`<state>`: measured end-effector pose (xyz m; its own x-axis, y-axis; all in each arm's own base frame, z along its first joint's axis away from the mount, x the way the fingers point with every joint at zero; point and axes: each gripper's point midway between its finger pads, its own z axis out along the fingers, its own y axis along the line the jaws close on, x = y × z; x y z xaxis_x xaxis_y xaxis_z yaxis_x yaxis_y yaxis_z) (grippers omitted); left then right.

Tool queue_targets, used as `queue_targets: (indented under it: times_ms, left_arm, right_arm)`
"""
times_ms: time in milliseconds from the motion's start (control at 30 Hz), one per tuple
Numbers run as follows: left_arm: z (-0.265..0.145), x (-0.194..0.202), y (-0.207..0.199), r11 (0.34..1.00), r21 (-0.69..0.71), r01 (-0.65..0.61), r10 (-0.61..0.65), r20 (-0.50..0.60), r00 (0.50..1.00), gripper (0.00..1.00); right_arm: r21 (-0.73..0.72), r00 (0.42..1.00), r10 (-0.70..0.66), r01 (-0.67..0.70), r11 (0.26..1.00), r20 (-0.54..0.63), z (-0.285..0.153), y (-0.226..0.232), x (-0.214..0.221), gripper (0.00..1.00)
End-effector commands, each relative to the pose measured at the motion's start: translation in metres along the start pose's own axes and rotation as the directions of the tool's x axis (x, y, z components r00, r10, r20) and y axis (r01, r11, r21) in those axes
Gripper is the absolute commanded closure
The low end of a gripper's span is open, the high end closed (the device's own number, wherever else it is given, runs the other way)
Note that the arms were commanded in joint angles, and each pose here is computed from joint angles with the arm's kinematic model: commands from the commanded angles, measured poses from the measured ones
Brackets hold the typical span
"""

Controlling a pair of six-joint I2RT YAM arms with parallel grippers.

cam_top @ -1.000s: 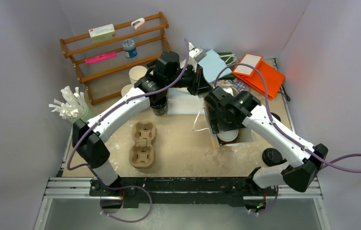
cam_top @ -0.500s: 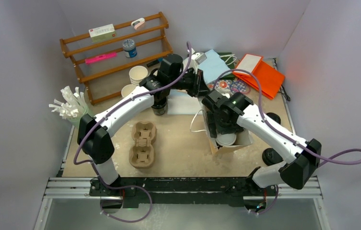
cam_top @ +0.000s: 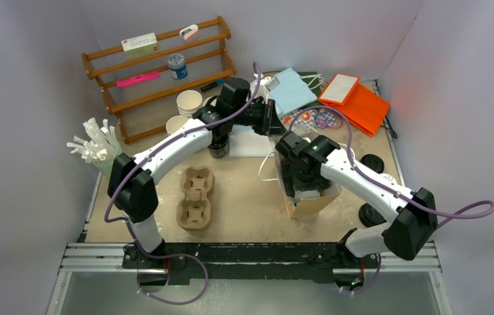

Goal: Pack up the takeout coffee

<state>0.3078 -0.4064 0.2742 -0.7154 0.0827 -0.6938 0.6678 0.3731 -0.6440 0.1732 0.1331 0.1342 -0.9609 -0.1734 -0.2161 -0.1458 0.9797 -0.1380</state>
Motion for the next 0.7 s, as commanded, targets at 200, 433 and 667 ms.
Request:
queue_targets:
  times_ms: [200, 433, 667]
  left_arm:
    - [-0.009, -0.004, -0.057, 0.981, 0.192, -0.024, 0.024, 0.000, 1.000, 1.00]
    - [-0.011, -0.001, -0.058, 0.980, 0.195, -0.023, 0.025, -0.004, 1.000, 1.00]
    - [-0.013, 0.003, -0.058, 0.980, 0.196, -0.020, 0.022, -0.012, 1.000, 1.00]
  right_arm:
    - [-0.033, 0.995, -0.024, 0.021, 0.999, -0.092, 0.030, 0.004, 0.003, 0.83]
    - [-0.049, 0.992, -0.020, 0.014, 0.999, -0.126, 0.045, 0.008, 0.006, 0.83]
    - [-0.057, 0.987, -0.021, 0.012, 0.998, -0.157, 0.058, 0.011, 0.015, 0.83]
